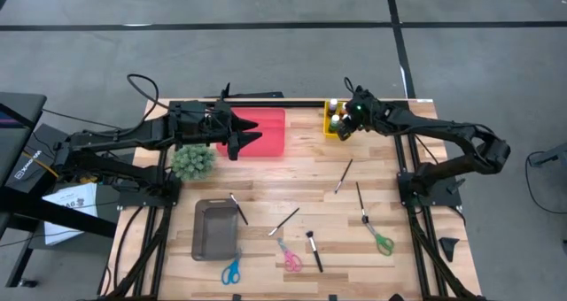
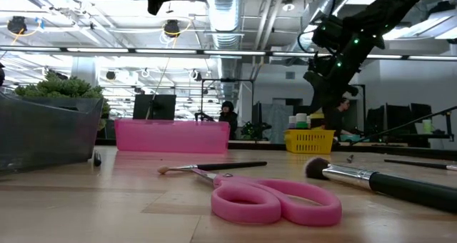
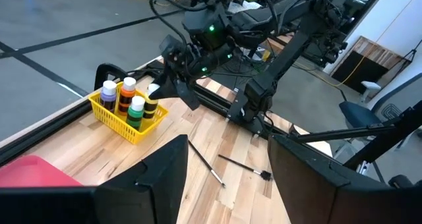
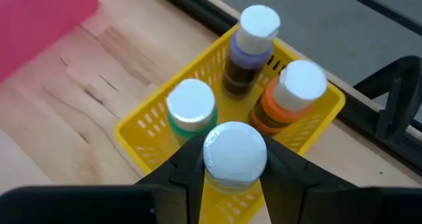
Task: Pick & Place Paint Supplies
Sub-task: Put the yellow paint bottle into the yellow bin
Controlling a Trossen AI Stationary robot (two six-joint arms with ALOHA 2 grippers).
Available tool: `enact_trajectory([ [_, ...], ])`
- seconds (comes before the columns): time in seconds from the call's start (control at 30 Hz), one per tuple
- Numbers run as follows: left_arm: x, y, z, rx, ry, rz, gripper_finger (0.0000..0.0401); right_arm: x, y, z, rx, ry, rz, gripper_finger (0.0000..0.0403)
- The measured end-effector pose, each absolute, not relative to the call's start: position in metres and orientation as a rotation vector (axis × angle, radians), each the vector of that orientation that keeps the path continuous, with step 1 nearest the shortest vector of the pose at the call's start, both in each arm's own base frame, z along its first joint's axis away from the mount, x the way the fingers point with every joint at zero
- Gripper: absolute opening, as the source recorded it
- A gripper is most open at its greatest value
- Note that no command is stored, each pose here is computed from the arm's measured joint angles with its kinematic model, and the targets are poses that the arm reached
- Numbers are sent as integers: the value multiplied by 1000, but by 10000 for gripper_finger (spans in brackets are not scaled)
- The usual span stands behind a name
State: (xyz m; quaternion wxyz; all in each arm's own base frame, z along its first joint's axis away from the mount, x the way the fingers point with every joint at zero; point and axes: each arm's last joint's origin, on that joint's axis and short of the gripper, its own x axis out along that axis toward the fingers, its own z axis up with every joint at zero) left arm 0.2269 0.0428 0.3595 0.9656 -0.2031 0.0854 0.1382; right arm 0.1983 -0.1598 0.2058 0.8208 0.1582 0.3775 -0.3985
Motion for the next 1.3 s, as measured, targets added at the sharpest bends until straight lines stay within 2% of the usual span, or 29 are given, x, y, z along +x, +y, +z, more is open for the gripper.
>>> enact_trajectory([
  [0.67, 227, 43, 360, -409, 169, 294, 204, 187, -172, 185, 384, 787, -810, 110],
  [1.2, 227, 43, 360, -416, 167, 302, 204, 188, -174, 187, 384, 756, -787, 110],
  [1.3, 227, 43, 360, -416, 167, 302, 204, 188, -174, 187, 388, 751, -792, 143],
])
